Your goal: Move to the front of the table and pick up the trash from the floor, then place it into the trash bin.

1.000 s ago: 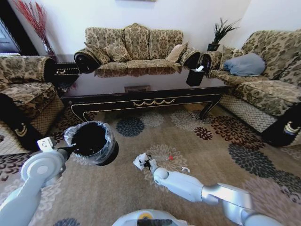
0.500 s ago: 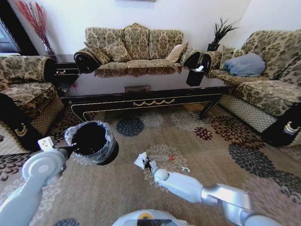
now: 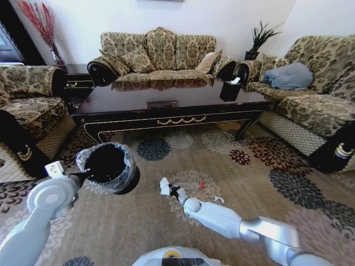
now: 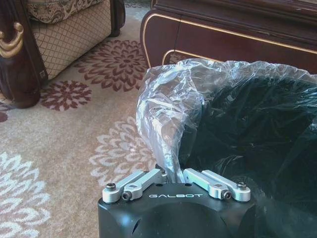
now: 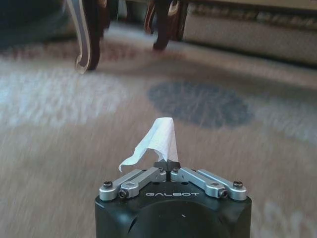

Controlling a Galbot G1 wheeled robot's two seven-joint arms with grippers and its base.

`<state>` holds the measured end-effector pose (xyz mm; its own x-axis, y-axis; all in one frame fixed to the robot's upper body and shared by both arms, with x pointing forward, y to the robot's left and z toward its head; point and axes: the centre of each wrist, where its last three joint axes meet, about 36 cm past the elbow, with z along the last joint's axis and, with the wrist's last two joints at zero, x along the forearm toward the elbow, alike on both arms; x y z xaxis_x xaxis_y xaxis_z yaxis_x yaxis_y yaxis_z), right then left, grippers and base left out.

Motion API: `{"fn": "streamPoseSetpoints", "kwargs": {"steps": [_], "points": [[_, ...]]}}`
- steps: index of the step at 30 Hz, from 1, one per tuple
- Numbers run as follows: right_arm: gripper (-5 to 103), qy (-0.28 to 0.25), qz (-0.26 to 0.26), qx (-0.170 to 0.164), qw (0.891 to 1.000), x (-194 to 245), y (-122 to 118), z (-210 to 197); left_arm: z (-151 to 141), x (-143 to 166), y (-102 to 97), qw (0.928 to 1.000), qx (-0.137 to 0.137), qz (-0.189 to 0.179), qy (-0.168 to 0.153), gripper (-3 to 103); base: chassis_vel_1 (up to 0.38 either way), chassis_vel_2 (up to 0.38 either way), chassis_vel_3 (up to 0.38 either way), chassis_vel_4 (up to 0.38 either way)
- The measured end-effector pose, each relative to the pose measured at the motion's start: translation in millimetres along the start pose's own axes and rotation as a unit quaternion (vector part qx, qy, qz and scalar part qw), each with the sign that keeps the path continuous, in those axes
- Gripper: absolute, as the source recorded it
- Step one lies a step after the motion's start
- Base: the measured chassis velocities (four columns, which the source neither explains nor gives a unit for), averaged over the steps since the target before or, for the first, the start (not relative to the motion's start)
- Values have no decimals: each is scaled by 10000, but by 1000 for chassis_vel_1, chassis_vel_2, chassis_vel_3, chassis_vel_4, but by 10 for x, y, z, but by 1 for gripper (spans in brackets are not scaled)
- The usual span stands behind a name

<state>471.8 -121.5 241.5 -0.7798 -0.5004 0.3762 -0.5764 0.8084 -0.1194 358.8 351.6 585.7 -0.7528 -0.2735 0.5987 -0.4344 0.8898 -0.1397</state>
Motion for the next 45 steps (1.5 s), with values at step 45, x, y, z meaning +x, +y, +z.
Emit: {"fn": "streamPoseSetpoints", "kwargs": {"steps": [45], "points": [[0, -3601, -1997, 1, 9113, -480, 204, -2853, 29, -780, -216, 9970, -55, 69, 764, 1, 0, 0, 0, 0]]}}
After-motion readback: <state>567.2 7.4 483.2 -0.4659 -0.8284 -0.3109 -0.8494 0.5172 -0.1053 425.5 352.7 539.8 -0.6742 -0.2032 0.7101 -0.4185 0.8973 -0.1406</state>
